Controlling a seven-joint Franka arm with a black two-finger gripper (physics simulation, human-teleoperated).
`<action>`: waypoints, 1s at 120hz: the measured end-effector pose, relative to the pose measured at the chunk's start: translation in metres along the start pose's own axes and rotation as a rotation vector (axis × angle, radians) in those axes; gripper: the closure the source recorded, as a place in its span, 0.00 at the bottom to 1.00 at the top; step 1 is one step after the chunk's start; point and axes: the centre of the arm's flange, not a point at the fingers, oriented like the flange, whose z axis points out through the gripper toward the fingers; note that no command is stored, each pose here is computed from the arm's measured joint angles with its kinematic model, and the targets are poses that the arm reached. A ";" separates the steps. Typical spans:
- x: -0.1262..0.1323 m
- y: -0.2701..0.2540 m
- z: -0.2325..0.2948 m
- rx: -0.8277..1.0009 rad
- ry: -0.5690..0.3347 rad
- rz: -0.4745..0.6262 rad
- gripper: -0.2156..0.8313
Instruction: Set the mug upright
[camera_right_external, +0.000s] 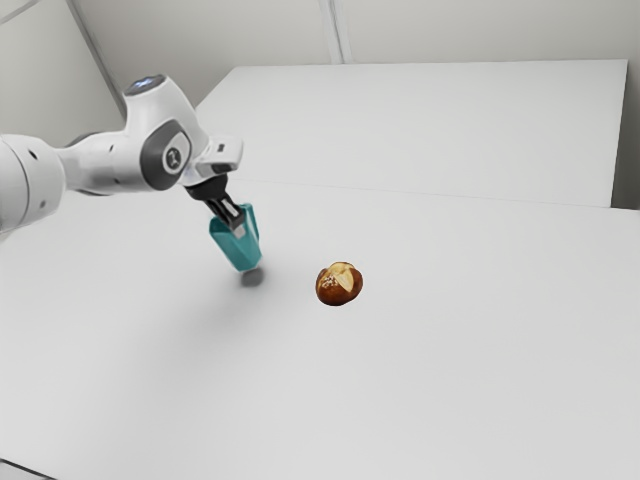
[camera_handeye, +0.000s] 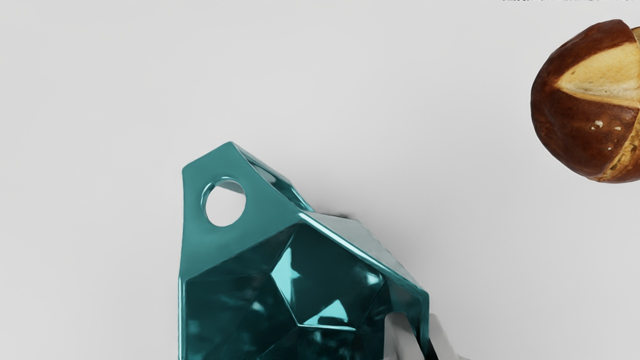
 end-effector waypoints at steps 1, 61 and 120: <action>0.000 0.000 0.001 -0.001 0.000 -0.001 0.96; 0.003 -0.004 0.041 -0.032 -0.021 -0.077 0.69; 0.018 0.009 -0.191 0.033 0.081 -0.137 0.25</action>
